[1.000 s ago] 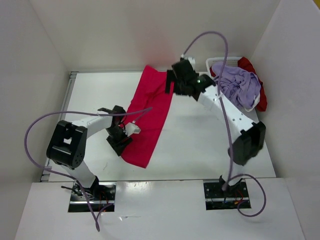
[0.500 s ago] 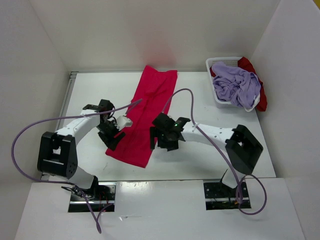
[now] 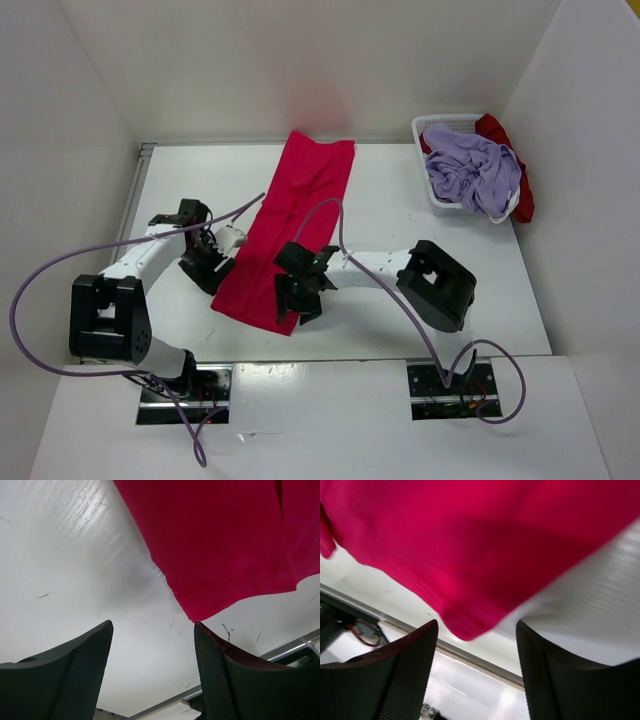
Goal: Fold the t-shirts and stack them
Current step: Rotate the tshirt 90 degrees
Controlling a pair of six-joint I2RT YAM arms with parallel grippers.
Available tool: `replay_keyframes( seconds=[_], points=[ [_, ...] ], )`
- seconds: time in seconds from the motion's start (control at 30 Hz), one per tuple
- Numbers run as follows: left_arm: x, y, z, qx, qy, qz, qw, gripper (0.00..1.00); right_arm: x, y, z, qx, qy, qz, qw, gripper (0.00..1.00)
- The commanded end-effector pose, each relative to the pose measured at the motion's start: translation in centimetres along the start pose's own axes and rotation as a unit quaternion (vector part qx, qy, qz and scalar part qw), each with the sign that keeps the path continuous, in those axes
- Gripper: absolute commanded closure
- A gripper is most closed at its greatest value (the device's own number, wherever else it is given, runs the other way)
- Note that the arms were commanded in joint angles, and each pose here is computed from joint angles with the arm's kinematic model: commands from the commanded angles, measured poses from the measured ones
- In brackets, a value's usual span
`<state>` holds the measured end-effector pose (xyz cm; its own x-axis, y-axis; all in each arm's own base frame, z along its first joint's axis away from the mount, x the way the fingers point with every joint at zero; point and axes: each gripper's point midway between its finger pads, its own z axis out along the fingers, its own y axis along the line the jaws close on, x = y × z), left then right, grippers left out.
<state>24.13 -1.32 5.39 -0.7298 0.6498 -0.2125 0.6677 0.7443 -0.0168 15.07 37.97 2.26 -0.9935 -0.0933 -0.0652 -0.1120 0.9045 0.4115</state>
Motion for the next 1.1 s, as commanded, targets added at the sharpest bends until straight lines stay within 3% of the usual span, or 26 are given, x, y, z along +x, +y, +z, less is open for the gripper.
replay_keyframes(
  seconds=[0.0, 0.07, 0.17, 0.2, 0.23, 0.3, 0.5, 0.7, 0.8, 0.87, 1.0, 1.03, 1.07],
  points=[
    [-0.5, 0.1, -0.3, -0.006, -0.019, -0.016, 1.000, 0.27, 0.6, 0.3, 2.0, 0.001, 0.023, -0.004, 1.000, 0.36],
    [-0.6, 0.1, -0.5, -0.009, -0.023, -0.015, 1.000, 0.27, 0.8, 0.1, 2.2, 0.002, 0.030, -0.003, 1.000, 0.40],
    [-0.6, 0.1, -0.4, -0.012, -0.026, -0.015, 0.999, 0.27, 1.0, 0.2, 2.9, -0.004, 0.039, -0.002, 0.999, 0.60],
    [-0.6, 0.1, -0.4, -0.012, -0.026, -0.015, 0.999, 0.27, 1.5, -0.3, 3.2, 0.001, 0.048, 0.000, 0.999, 0.67],
    [-0.7, 0.1, -0.6, -0.014, -0.030, -0.014, 0.999, 0.27, 2.0, -0.9, 3.7, 0.006, 0.057, 0.002, 0.998, 0.86],
    [-0.4, -0.1, -0.4, -0.012, -0.026, -0.015, 0.999, 0.27, 1.5, -1.6, 3.7, -0.002, 0.057, 0.019, 0.998, 1.00],
    [-0.5, -0.1, -0.7, -0.048, -0.006, 0.026, 0.999, 0.27, 1.8, -5.3, 1.0, -0.006, 0.039, 0.053, 0.998, 1.00],
    [-6.1, -1.3, -3.4, -0.081, -0.054, 0.144, 0.985, 0.27, 5.2, -10.7, -1.3, 0.022, 0.056, 0.066, 0.996, 1.00],
    [-8.1, -3.6, -5.1, -0.112, -0.075, 0.264, 0.955, 0.27, 5.7, -11.7, -2.8, 0.024, 0.058, 0.059, 0.996, 1.00],
    [-9.2, -5.4, -6.3, -0.124, -0.099, 0.351, 0.923, 0.27, 6.0, -12.3, -3.3, 0.036, 0.056, 0.050, 0.997, 0.98],
    [-7.5, -9.0, -8.8, -0.146, -0.146, 0.499, 0.841, 0.27, 7.3, -12.8, -4.7, 0.011, 0.050, 0.055, 0.997, 0.78],
    [-7.1, -9.5, -8.8, -0.150, -0.153, 0.526, 0.823, 0.25, 7.6, -12.8, -5.0, 0.004, 0.051, 0.054, 0.997, 0.66],
    [-6.5, -10.7, -9.3, -0.155, -0.177, 0.579, 0.780, 0.25, 7.5, -12.9, -5.2, 0.001, 0.046, 0.057, 0.997, 0.61]
  ],
)
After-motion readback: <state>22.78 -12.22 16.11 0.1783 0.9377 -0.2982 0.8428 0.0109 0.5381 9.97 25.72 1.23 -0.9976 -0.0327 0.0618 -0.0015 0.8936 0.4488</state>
